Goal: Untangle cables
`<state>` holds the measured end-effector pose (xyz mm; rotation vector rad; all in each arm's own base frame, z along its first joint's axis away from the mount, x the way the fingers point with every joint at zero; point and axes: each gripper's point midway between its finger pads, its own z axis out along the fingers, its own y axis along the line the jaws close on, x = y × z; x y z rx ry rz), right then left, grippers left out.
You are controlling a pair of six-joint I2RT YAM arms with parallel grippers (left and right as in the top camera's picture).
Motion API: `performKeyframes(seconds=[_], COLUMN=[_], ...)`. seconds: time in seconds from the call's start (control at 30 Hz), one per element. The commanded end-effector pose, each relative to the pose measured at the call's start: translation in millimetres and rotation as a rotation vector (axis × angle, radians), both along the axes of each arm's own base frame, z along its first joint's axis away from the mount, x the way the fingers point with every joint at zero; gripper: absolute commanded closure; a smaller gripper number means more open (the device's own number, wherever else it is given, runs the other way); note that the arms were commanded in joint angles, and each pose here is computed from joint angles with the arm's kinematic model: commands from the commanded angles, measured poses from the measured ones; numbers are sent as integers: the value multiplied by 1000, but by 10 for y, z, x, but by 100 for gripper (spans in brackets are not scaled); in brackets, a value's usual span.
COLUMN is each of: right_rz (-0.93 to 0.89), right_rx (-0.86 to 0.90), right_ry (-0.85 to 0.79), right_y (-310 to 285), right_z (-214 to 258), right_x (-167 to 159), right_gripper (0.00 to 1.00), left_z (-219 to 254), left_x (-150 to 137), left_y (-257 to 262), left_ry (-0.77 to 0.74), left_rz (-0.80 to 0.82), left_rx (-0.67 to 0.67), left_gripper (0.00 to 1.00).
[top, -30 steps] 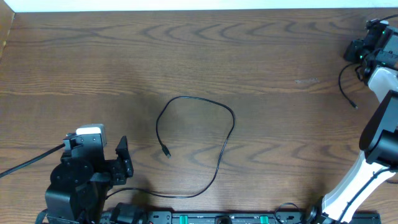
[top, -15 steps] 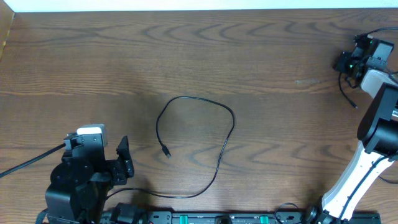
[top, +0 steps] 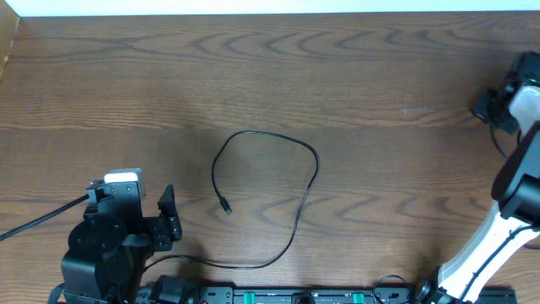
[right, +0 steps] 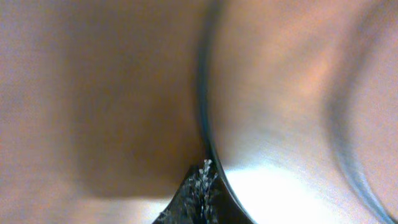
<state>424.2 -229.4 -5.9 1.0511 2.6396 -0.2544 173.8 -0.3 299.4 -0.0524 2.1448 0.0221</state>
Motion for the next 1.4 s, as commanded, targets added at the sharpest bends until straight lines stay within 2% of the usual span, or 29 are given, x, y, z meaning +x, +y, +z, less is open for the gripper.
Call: performKeyframes(seconds=[0.0, 0.17, 0.37, 0.53, 0.63, 0.77, 0.8, 0.9, 1.07, 1.37], right_rz=[-213, -314, -554, -622, -636, -495, -495, -491, -354, -281], right_rx=[87, 131, 169, 237, 417, 710, 735, 787, 865, 821], right_ry=[296, 348, 348, 302, 186, -75, -96, -143, -273, -313], right_y=[-78, -296, -562, -666, -533, -316, -303, -280, -169, -77], right_z=[-767, -759, -749, -774, -798, -655, -631, -568, -313, 132], right_x=[-965, -1335, -1737, -1851, -1680, -1216, -1191, -1133, -887, -731], right_gripper=[99, 99, 99, 99, 99, 99, 99, 99, 99, 99], left_z=[-11, -53, -89, -90, -89, -89, -89, -89, -88, -88], left_x=[-8, -37, -62, -63, -62, -62, -62, -62, -61, -61], left_y=[12, 19, 23, 24, 24, 24, 24, 24, 23, 23], left_ry=[3, 24, 41, 42, 42, 42, 42, 42, 41, 41], left_rz=[11, 11, 10, 11, 11, 11, 11, 11, 10, 11], left_rx=[-6, -1, 3, 3, 3, 3, 3, 3, 3, 2], left_gripper=[21, 21, 21, 21, 21, 21, 21, 21, 21, 21])
